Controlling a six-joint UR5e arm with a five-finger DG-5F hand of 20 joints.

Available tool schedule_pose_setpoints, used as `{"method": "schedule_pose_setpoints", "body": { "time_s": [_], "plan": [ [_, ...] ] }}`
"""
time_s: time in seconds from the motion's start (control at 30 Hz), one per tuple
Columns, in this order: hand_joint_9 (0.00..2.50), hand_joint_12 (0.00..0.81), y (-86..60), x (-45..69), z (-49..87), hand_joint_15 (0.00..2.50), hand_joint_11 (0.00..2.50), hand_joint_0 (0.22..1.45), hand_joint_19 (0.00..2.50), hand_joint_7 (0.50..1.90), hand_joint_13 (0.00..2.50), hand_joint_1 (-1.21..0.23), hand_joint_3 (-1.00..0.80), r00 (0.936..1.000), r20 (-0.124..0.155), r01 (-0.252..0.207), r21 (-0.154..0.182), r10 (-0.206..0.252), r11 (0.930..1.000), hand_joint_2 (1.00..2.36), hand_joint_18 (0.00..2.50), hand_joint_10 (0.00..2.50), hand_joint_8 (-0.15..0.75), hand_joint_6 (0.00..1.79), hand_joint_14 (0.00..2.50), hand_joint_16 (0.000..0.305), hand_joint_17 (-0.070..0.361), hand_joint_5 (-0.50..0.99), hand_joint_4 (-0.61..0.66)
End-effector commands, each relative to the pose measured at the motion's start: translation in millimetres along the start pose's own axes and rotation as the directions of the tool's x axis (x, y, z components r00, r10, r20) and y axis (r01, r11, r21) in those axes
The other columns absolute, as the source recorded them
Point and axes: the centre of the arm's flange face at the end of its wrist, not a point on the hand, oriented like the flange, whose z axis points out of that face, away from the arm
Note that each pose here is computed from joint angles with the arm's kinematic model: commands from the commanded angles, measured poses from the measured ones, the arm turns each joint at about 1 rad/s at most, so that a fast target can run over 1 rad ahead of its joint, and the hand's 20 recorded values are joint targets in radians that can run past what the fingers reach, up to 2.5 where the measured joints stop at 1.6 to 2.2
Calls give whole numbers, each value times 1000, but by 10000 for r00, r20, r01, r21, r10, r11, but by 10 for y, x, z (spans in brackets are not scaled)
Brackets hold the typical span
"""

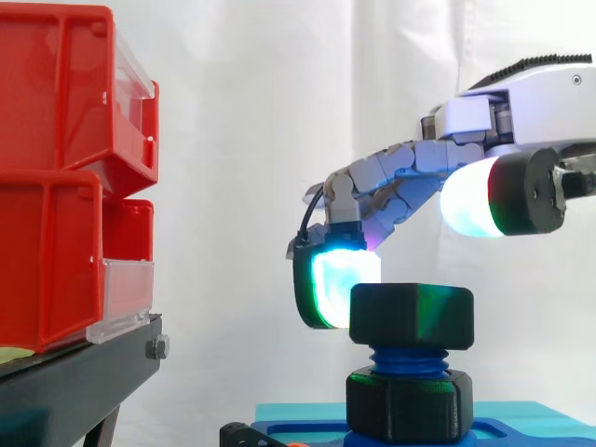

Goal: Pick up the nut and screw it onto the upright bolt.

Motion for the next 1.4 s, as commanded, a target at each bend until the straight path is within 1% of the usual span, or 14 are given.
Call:
{"method": "schedule_pose_setpoints", "body": {
  "time_s": [0.0, 0.17, 0.27, 0.33, 0.5, 0.53, 0.6, 0.7, 0.83, 1.0, 1.13, 1.23, 1.27, 1.37],
  "plan": [
    [759, 287, -49, 9, -21, 0, 0, 475, 0, 1453, 453, -152, -500, 10000, -56, 33, 68, -32, 10000, 1000, 41, 0, 279, 528, 0, 28, 62, 17, 184],
    [868, 272, -103, 13, -39, 0, 0, 480, 0, 1320, 518, -153, -500, 10000, -59, 9, 144, -8, 9999, 1000, 116, 0, 270, 583, 0, 24, 54, 27, 161],
    [895, 269, -113, 13, -43, 0, 0, 482, 0, 1346, 529, -124, -500, 10000, -59, 8, 159, -7, 9999, 1000, 127, 0, 274, 572, 0, 24, 53, 28, 150],
    [893, 271, -124, 13, -45, 0, 0, 481, 0, 1459, 526, -91, -500, 10000, -44, 8, 175, -7, 9998, 1000, 122, 0, 274, 501, 0, 24, 53, 26, 163],
    [841, 285, -119, -68, -19, 0, 0, 476, 0, 1242, 503, -65, -500, 9999, 154, 9, 154, -11, 9999, 1000, 88, 0, 274, 504, 0, 26, 59, -26, 184],
    [839, 286, -122, -142, -4, 0, 0, 476, 0, 1188, 503, -64, -500, 9996, 291, 30, 130, -34, 9999, 1000, 85, 0, 277, 504, 0, 26, 59, -36, 198],
    [800, 296, -110, -196, 11, 0, 0, 473, 0, 1069, 487, -62, -500, 9992, 400, 51, 59, -53, 10000, 1000, 74, 0, 274, 504, 0, 27, 62, -54, 230],
    [773, 303, -66, -329, 47, 0, 0, 468, 0, 933, 472, -58, -500, 9976, 683, 113, -187, -100, 9998, 1000, 63, 0, 270, 504, 0, 29, 64, -79, 243],
    [733, 309, -31, -356, 63, 0, 0, 464, 0, 828, 442, -52, -500, 9972, 746, 87, -278, -66, 9996, 1000, 41, 0, 268, 503, 0, 30, 68, -98, 221],
    [682, 321, 11, -351, 76, 0, 0, 459, 0, 767, 406, -45, -500, 9973, 730, 27, -314, -4, 9995, 1000, 0, 0, 257, 503, 0, 33, 75, -109, 209],
    [671, 322, 140, -355, 123, 0, 0, 456, 0, 771, 400, -40, -500, 9967, 810, 44, -479, -5, 9988, 1000, 0, 0, 257, 503, 0, 34, 76, -109, 213],
    [668, 322, 207, -311, 138, 0, 0, 456, 0, 774, 396, -40, -500, 9971, 764, 14, -560, 29, 9984, 1000, 0, 0, 259, 503, 0, 34, 76, -109, 217],
    [668, 322, 228, -257, 137, 0, 0, 456, 0, 787, 396, -41, -500, 9976, 686, -30, -550, 68, 9985, 1000, 0, 0, 260, 503, 0, 34, 76, -108, 216],
    [677, 322, 263, -173, 146, 0, 0, 457, 0, 795, 396, -42, -500, 9976, 662, -172, -498, 205, 9986, 1000, 0, 0, 263, 503, 0, 34, 76, -105, 223]
  ]
}}
